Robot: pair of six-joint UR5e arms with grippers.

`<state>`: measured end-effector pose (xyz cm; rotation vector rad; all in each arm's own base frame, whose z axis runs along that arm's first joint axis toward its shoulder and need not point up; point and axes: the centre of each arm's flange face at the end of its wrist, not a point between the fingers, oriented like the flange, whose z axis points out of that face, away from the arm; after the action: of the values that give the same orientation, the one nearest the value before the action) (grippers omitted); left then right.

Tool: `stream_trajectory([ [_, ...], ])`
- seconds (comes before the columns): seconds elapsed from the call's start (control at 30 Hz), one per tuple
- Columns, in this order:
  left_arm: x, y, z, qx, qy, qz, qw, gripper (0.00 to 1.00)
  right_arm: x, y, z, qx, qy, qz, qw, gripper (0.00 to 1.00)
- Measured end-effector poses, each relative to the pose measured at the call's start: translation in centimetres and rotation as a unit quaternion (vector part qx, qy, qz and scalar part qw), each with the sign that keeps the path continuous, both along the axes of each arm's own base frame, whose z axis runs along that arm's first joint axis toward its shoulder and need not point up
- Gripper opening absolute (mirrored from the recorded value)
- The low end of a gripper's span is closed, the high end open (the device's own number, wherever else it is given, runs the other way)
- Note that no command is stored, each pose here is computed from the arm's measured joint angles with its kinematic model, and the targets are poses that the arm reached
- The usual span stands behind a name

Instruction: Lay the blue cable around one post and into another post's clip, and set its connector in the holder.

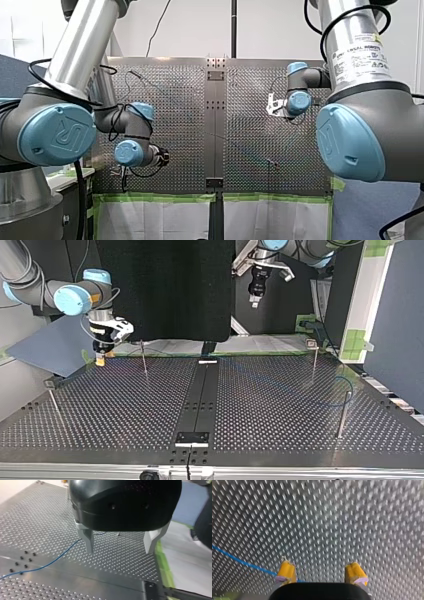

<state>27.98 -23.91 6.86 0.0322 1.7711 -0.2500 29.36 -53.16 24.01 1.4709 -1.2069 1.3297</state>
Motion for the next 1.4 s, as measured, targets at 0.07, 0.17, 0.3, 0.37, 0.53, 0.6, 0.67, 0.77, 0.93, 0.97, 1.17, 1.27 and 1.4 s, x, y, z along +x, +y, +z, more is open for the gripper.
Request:
stream_trajectory([
  [0.07, 0.7, -0.3, 0.3, -0.011, -0.006, 0.000, 0.9999, 1.00, 0.9, 0.6, 0.0, 0.001, 0.001, 0.009, 1.0000, 1.00],
  [0.17, 1.8, -0.8, 0.9, -0.029, -0.015, 0.000, 0.9995, 1.00, 2.1, 1.3, -0.1, 0.004, 0.002, 0.021, 0.9998, 1.00],
  [0.3, 3.2, -1.5, 1.6, -0.047, -0.027, 0.001, 0.9986, 1.00, 3.5, 2.6, -0.6, 0.010, 0.008, 0.035, 0.9993, 1.00],
  [0.37, 3.5, -1.6, 1.7, -0.051, -0.028, 0.002, 0.9983, 1.00, 4.2, 3.5, -1.1, 0.013, 0.011, 0.044, 0.9989, 1.00],
  [0.53, 3.8, -1.6, 1.8, -0.058, -0.027, 0.005, 0.9979, 1.00, 6.4, 6.0, -2.3, 0.017, 0.013, 0.072, 0.9972, 1.00],
  [0.6, 3.8, -1.6, 1.8, -0.058, -0.025, 0.006, 0.9980, 1.00, 7.3, 6.9, -2.6, 0.018, 0.017, 0.082, 0.9963, 1.00],
  [0.67, 3.7, -1.5, 1.8, -0.057, -0.023, 0.008, 0.9981, 1.00, 8.2, 7.8, -2.7, 0.018, 0.021, 0.093, 0.9953, 1.00],
  [0.77, 3.6, -1.3, 1.7, -0.053, -0.018, 0.016, 0.9983, 1.00, 9.3, 8.9, -2.8, 0.017, 0.028, 0.104, 0.9940, 1.00],
  [0.93, 3.5, -0.8, 1.5, -0.040, -0.010, 0.035, 0.9986, 1.00, 10.9, 10.6, -3.1, 0.016, 0.037, 0.112, 0.9929, 1.00],
  [0.97, 3.5, -0.7, 1.5, -0.036, -0.009, 0.038, 0.9986, 1.00, 11.1, 10.9, -3.1, 0.016, 0.038, 0.112, 0.9928, 1.00],
  [1.17, 3.3, -0.1, 1.3, -0.004, -0.002, 0.058, 0.9983, 1.00, 12.6, 12.8, -4.1, 0.016, 0.052, 0.116, 0.9918, 1.00],
  [1.27, 3.3, 0.1, 1.3, 0.006, -0.002, 0.065, 0.9978, 1.00, 13.3, 14.0, -5.3, 0.022, 0.060, 0.123, 0.9903, 1.00],
  [1.4, 3.5, 0.1, 1.4, 0.010, -0.003, 0.069, 0.9976, 1.00, 14.4, 15.4, -6.0, 0.024, 0.065, 0.138, 0.9881, 1.00],
])
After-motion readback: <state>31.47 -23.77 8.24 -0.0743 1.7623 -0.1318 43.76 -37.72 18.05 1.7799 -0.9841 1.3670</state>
